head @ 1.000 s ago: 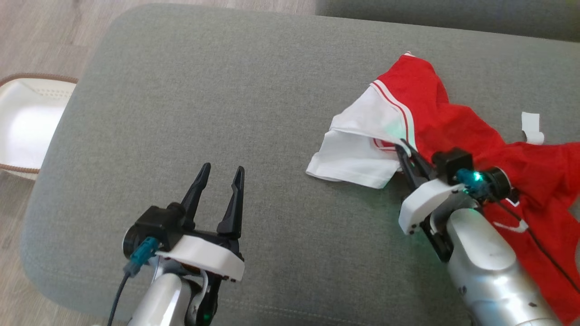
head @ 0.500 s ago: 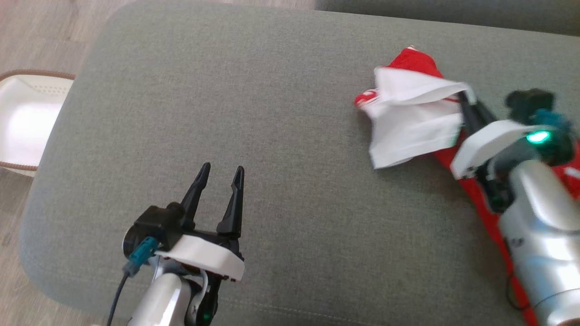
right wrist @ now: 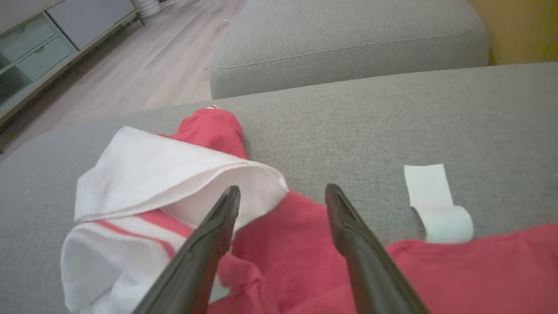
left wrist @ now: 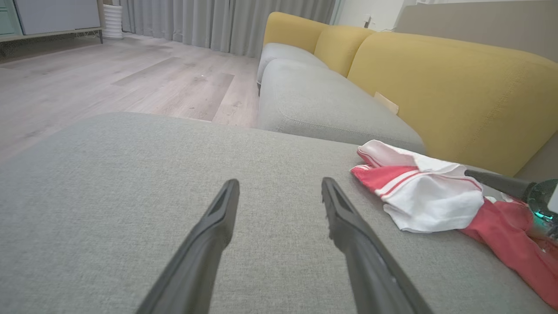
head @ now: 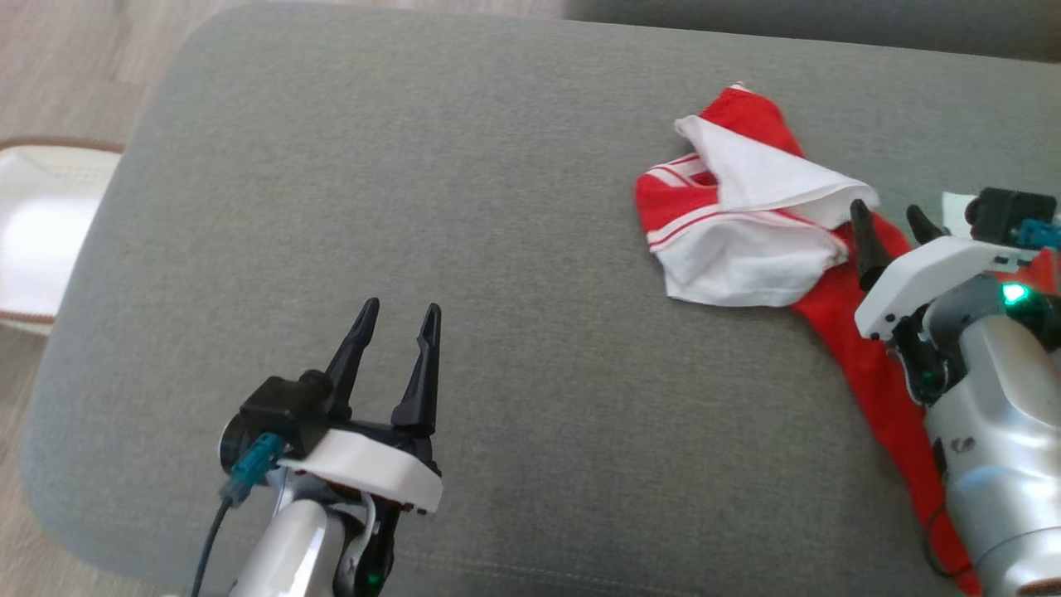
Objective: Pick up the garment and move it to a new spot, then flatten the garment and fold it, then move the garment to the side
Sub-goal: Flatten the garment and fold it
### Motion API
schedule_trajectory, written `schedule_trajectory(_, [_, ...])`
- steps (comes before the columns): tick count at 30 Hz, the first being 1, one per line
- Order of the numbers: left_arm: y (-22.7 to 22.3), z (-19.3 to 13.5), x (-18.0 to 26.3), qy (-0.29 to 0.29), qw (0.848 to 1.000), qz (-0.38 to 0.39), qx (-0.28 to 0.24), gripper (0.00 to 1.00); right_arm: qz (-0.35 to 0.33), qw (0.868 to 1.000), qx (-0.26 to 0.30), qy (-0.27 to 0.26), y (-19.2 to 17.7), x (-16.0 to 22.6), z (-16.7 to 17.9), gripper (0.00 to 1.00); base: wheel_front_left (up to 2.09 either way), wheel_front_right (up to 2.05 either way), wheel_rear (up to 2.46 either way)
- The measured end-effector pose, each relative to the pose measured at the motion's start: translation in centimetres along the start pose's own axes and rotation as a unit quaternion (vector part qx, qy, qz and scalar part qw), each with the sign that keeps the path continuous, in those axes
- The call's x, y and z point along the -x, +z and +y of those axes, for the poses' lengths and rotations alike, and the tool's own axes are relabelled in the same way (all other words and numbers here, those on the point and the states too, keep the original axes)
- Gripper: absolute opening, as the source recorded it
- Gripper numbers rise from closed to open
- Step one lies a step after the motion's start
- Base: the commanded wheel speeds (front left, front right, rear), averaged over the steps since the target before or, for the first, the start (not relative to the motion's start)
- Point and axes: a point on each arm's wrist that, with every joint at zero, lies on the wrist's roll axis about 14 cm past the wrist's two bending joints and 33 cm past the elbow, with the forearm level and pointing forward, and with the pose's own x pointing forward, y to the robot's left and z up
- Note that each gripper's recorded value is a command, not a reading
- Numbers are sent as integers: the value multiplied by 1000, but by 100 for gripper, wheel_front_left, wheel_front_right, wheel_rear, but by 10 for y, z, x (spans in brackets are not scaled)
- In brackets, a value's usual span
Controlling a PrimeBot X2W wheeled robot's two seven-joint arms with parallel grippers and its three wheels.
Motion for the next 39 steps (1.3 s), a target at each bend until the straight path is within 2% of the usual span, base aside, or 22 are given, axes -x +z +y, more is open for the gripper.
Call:
schedule_trajectory(5, [-2, -15, -7, -27, 1000, 1, 1, 100, -16, 999, 4, -44, 2, 15, -34, 100, 0, 0, 0])
schedule_trajectory(8, [-2, -21, -9, -37, 999, 1, 2, 100, -26, 998, 2, -54, 4, 21, -41, 100, 0, 0, 0])
schedule_trajectory(16, [-7, -50, -24, -83, 997, 6, 8, 100, -157, 986, 20, -52, 46, 54, -38, 100, 0, 0, 0])
schedule_trajectory(24, [0, -79, -42, -124, 992, -7, 11, 100, -189, 979, -7, -82, -5, 123, -46, 100, 0, 0, 0])
schedule_trajectory(29, [1, -97, -43, -149, 989, -10, 13, 100, -208, 972, -28, -102, -20, 159, -46, 100, 0, 0, 0])
schedule_trajectory(34, [-14, -112, -44, -174, 985, 13, 14, 100, -216, 969, -36, -115, -25, 177, -48, 100, 0, 0, 0])
schedule_trajectory(39, [-52, -127, -44, -199, 977, 71, 3, 100, -224, 965, -38, -133, -22, 185, -59, 100, 0, 0, 0])
